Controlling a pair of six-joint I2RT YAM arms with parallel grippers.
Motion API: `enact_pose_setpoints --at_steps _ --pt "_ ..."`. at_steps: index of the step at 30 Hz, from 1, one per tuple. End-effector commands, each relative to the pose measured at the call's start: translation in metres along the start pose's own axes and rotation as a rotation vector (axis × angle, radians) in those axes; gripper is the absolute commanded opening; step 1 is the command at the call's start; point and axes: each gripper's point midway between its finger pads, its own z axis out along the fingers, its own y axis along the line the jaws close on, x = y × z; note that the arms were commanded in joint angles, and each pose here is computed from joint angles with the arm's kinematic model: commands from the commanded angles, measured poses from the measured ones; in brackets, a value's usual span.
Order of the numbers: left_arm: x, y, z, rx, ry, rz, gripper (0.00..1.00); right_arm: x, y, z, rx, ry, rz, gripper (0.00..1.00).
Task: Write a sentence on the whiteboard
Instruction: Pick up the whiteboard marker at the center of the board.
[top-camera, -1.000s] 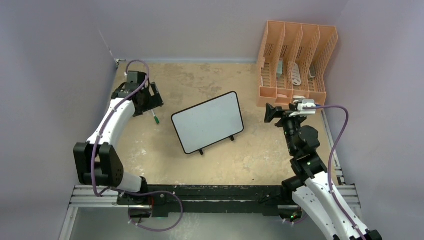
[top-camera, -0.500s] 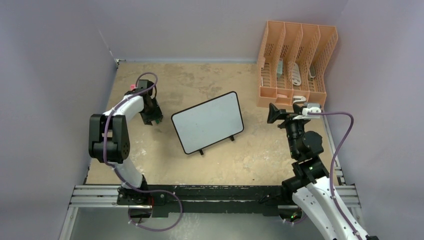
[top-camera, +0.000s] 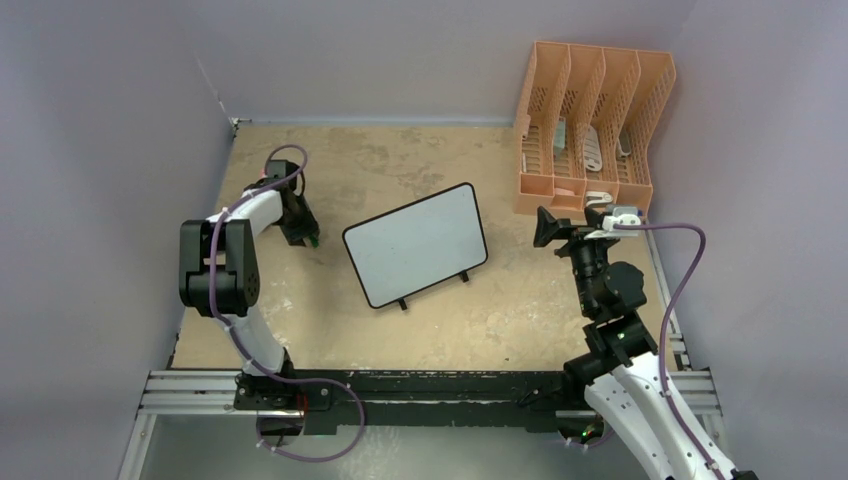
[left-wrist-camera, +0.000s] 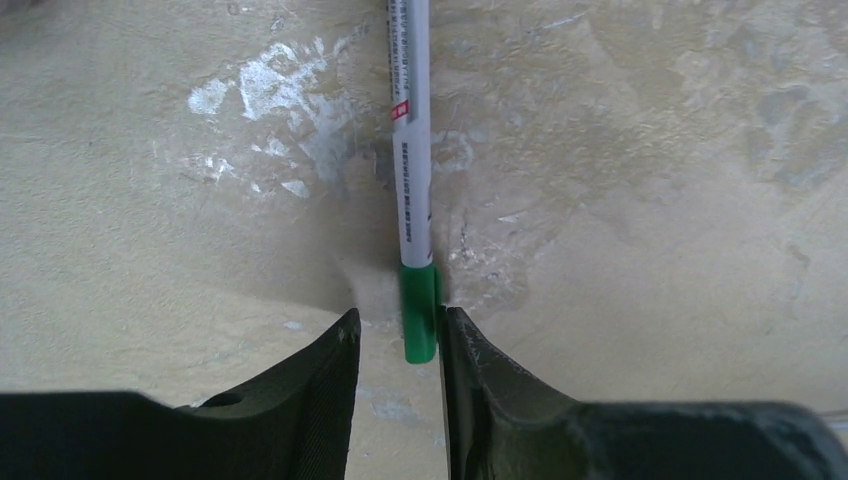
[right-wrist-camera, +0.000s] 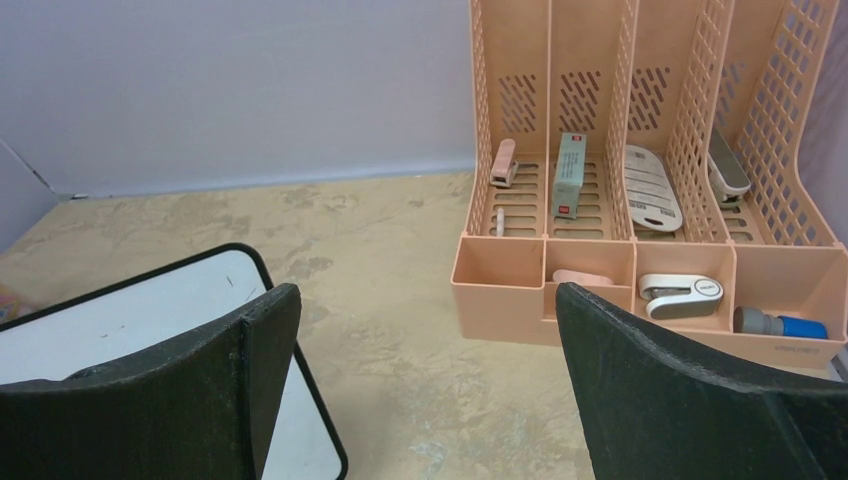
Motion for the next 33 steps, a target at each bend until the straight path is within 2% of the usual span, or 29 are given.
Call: enact_pose_setpoints --at_steps 1,10,21,33 --pt "-0.009 -0.001 0.006 0.004 -0.008 0.007 0.32 -0.012 0.007 0.002 -0.033 -0.047 0.000 0.99" --pt "0.012 0.017 0.017 -0.072 0.062 0.048 0.24 -0.016 0.007 0.000 -0.034 -0.058 0.000 0.99" --pt "0.046 0.011 0.021 -0.071 0.130 0.123 0.17 -0.021 0.006 -0.002 -0.034 -0.073 0.001 0.99" --pt "0.037 0.010 0.015 -0.082 0.096 0.152 0.25 -0.023 0.006 -0.002 -0.035 -0.079 -0.002 0.99"
